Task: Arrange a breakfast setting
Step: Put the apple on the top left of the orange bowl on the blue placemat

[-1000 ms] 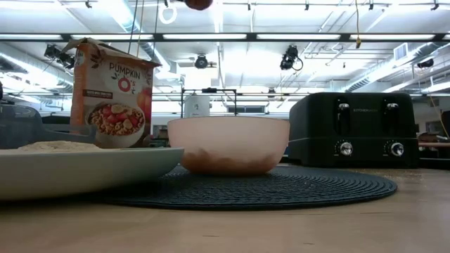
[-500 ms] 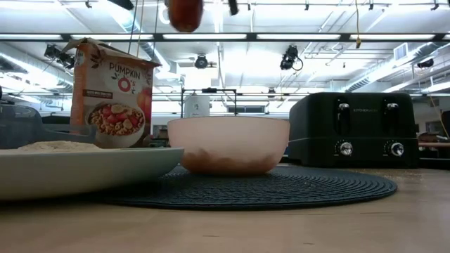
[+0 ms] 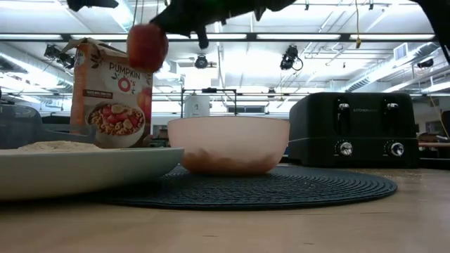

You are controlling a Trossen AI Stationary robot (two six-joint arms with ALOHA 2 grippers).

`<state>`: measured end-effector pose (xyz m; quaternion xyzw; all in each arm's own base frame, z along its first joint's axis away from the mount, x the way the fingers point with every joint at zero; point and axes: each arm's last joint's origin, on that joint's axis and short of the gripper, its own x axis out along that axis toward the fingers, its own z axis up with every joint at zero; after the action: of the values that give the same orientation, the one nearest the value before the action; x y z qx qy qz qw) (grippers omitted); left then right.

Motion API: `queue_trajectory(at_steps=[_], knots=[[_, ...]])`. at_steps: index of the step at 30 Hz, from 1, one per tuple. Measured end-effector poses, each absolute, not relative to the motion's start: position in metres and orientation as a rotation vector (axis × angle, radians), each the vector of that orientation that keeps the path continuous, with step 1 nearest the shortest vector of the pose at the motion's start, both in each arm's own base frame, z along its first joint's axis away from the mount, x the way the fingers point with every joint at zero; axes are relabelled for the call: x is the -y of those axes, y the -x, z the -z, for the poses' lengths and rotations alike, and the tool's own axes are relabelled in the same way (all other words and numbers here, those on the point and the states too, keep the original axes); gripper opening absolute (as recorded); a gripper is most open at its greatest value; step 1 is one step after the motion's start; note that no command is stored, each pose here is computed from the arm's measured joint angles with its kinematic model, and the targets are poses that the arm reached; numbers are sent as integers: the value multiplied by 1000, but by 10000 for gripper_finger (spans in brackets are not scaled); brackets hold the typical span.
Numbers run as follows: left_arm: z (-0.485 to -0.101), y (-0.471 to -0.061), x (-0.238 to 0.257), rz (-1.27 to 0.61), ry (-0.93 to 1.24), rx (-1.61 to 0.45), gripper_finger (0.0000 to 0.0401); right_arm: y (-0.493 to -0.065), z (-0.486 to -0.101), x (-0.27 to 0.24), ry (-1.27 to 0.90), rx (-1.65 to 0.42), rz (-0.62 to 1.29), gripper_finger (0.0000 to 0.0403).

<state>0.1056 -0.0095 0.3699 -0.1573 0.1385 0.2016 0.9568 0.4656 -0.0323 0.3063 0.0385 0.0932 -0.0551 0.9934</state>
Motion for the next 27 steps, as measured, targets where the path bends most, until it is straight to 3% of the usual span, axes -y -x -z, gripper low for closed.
queue_trajectory(at_steps=[13, 18, 27], knots=[[-385, -101, 8, -388, 481, -81, 353, -477, -253, 29, -8, -252, 141, 13], [-391, -96, 7, -353, 374, -44, 352, -466, -227, 37, -36, -193, 176, 13], [-397, -82, 3, -361, 357, 24, 352, -455, -205, 45, 54, -211, 26, 13]])
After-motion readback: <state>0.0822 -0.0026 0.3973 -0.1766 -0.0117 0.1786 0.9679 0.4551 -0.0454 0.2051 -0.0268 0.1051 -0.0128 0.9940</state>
